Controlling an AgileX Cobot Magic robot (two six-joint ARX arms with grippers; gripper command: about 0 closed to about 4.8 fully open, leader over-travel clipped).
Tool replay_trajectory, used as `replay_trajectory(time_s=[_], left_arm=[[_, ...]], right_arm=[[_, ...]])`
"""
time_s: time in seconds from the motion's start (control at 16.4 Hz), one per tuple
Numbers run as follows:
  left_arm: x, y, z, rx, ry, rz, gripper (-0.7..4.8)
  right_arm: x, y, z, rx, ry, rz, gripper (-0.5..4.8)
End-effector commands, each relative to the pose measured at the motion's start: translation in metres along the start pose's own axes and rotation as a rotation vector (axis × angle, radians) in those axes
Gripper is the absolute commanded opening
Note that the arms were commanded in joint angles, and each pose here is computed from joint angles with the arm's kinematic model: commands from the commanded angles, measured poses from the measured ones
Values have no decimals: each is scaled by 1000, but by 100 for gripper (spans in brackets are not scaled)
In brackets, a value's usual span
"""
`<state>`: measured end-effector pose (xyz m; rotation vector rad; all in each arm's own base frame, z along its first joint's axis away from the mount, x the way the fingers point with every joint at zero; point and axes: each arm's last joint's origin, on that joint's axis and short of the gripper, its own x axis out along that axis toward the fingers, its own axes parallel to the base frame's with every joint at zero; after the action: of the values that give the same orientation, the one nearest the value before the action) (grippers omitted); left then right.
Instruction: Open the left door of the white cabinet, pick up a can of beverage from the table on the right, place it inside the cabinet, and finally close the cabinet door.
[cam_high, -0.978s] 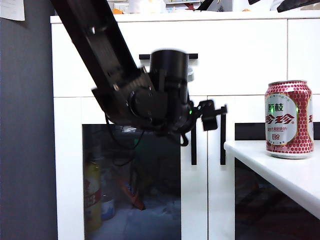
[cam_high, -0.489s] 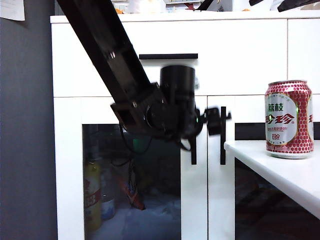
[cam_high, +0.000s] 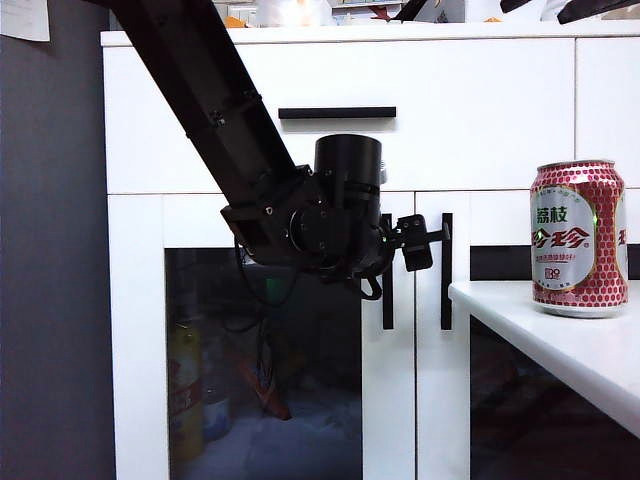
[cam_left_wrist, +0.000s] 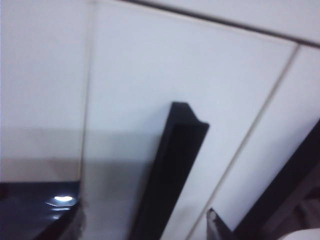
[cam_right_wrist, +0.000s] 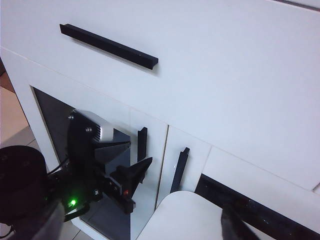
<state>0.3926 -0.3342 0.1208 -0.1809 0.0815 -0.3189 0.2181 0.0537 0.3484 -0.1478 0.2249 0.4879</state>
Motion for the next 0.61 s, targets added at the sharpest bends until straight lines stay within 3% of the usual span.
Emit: replay_trajectory(time_s=[0.06, 0.18, 0.61], left_arm=[[1, 0, 3, -109, -11, -16, 319], [1, -3, 5, -112, -10, -72, 319], [3, -5, 8, -110, -18, -68, 316]], right_arm=[[-2, 0, 3, -12, -19, -2, 399], [-2, -3, 2, -12, -16, -14, 399], [-3, -7, 2, -7, -14, -32, 399]])
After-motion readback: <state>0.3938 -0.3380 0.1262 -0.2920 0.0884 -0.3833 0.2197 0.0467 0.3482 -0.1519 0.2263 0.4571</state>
